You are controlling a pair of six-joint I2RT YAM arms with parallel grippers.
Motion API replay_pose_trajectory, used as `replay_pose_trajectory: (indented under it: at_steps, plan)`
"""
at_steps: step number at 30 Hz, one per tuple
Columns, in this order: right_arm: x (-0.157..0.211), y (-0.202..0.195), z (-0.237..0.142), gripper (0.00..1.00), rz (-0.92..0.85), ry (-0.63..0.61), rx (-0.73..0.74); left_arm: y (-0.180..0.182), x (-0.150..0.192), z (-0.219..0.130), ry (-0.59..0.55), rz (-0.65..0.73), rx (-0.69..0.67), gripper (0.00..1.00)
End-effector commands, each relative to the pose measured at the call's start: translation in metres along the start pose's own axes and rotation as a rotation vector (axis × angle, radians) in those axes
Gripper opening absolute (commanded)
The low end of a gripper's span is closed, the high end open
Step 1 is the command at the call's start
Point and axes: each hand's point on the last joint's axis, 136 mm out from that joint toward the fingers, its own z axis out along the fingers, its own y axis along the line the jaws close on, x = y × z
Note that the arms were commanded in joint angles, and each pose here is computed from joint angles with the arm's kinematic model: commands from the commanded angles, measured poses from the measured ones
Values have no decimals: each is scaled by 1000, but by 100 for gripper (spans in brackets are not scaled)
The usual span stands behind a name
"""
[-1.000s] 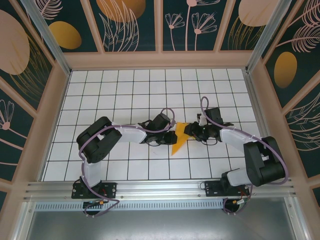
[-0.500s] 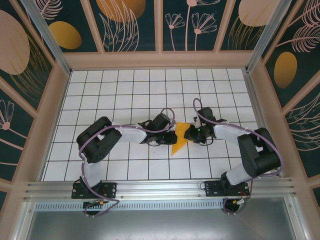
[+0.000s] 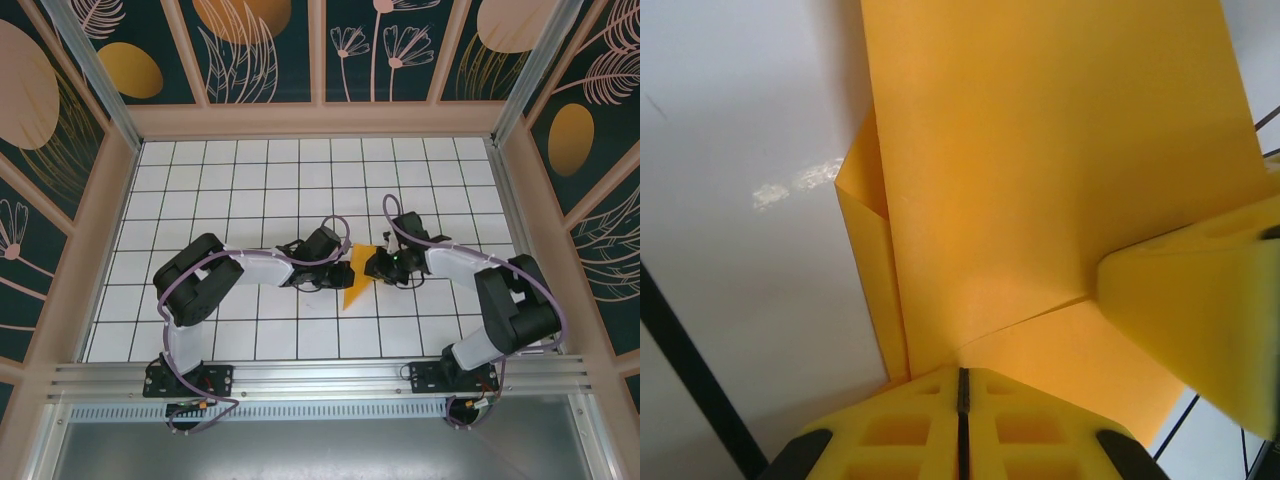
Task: Fold a paper plane with a square sheet of paper (fold left side to right side)
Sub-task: Fold the wing for the fifth time at the center of the table.
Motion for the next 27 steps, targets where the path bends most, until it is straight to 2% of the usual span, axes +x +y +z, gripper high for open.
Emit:
replay_pose_trajectory:
  at_steps: [1, 6, 9, 14, 27]
  plan:
    - [1, -10, 0, 24, -18, 17, 99, 25, 9, 8, 26, -4, -100, 11]
    - [-7, 3, -10, 24, -41, -16, 63, 26, 8, 8, 27, -4, -107, 11]
    - [-10, 18, -16, 26, -49, -31, -29, 26, 9, 8, 28, -4, -108, 11]
    - [-14, 41, -32, 34, -45, -61, -177, 26, 8, 7, 29, 0, -107, 11]
    - [-18, 47, -23, 34, -36, -36, -215, 23, 5, 4, 17, 8, -104, 12]
